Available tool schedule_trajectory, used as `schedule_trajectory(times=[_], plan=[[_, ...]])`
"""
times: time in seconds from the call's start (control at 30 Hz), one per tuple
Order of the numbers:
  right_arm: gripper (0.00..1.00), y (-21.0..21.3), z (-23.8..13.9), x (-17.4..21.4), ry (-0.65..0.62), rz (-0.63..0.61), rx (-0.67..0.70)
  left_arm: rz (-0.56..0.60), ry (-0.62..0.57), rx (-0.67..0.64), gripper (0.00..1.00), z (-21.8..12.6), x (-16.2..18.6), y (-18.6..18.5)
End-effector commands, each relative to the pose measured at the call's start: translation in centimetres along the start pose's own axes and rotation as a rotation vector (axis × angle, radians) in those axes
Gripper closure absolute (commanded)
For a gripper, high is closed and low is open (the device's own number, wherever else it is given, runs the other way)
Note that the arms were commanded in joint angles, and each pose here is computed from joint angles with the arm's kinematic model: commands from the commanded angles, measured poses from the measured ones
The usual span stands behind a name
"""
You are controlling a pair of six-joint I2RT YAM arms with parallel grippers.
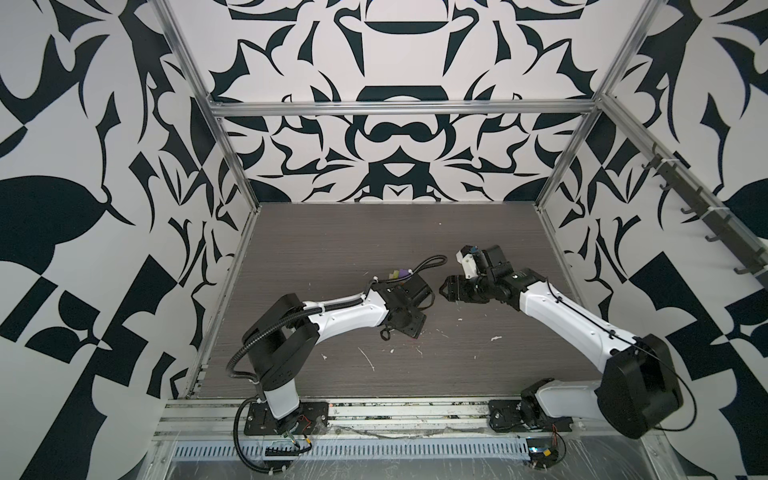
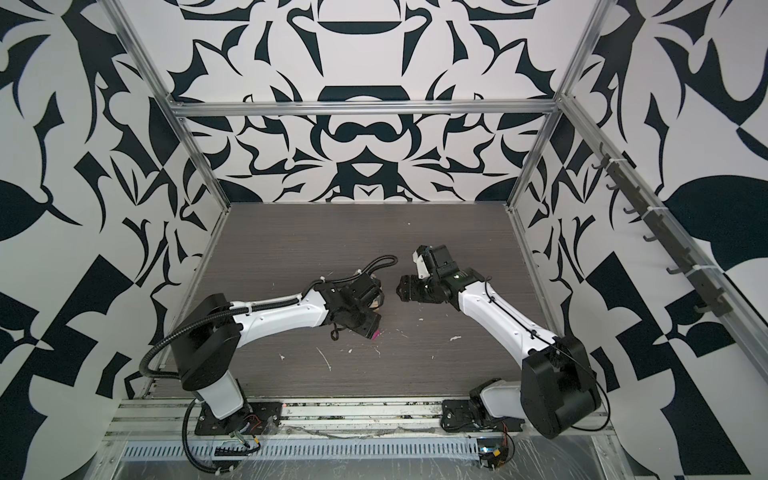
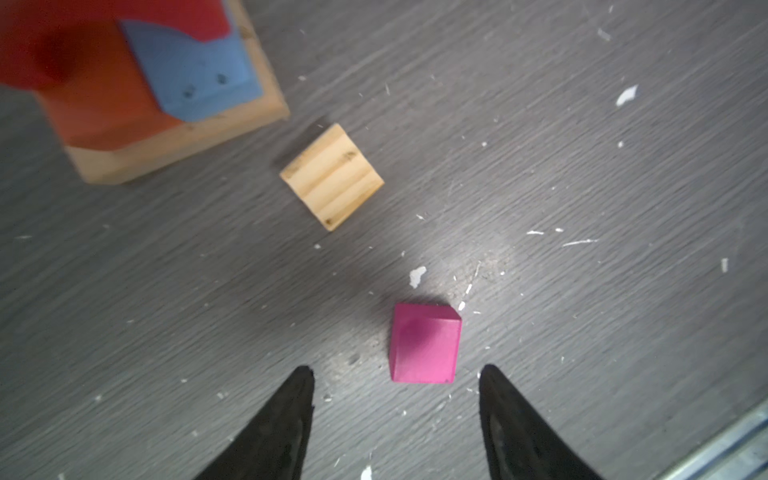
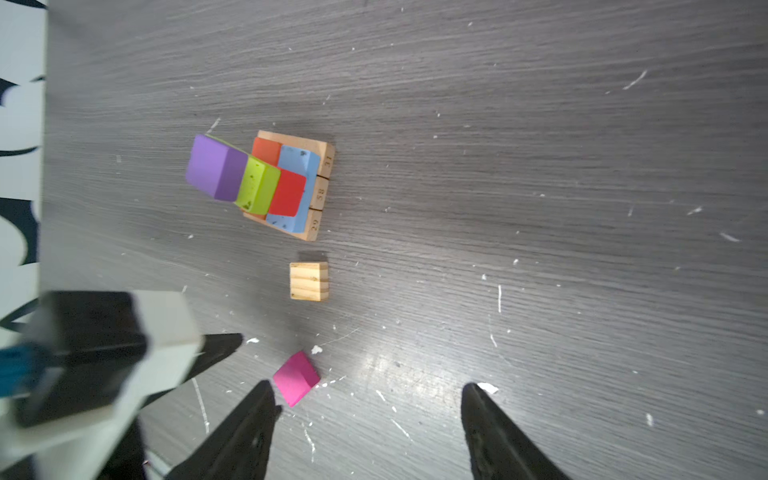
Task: Build the wood block tower
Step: 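Withdraw the right gripper while the left gripper moves toward the magenta cube, then close the left gripper on the magenta cube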
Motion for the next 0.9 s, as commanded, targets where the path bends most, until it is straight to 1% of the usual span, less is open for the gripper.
schedule_trajectory(times=[0.0,0.3,0.67,0.87], plan=[[0.25,1.0,-1.3,-0.5,-0.022,0.005,-0.089,0.052,0.070,-0.034,0.35,0.6,0.8,0.0],[0.25,-0.3,-1.5,-1.0,-0.025,0.055,-0.075,0.075,0.089,-0.028,0.43,1.4,0.7,-0.5],[0.26,-0.7,-1.4,-1.3,-0.021,0.069,-0.062,0.098,0.118,-0.018,0.45,2.2,0.7,-1.5],[0.26,-1.0,-1.3,-1.4,-0.021,0.077,-0.052,0.099,0.134,-0.021,0.49,2.7,0.9,-1.5]])
Point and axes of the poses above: each gripper's point midway between its finger pads, its own z axis out along the fingers, its own y axis along the line the jaws close on, x = y × z, the point moved 4 cm from there along -z, back along the fingers, and after that the axes turned 12 degrees about z, right-handed, at the moved point
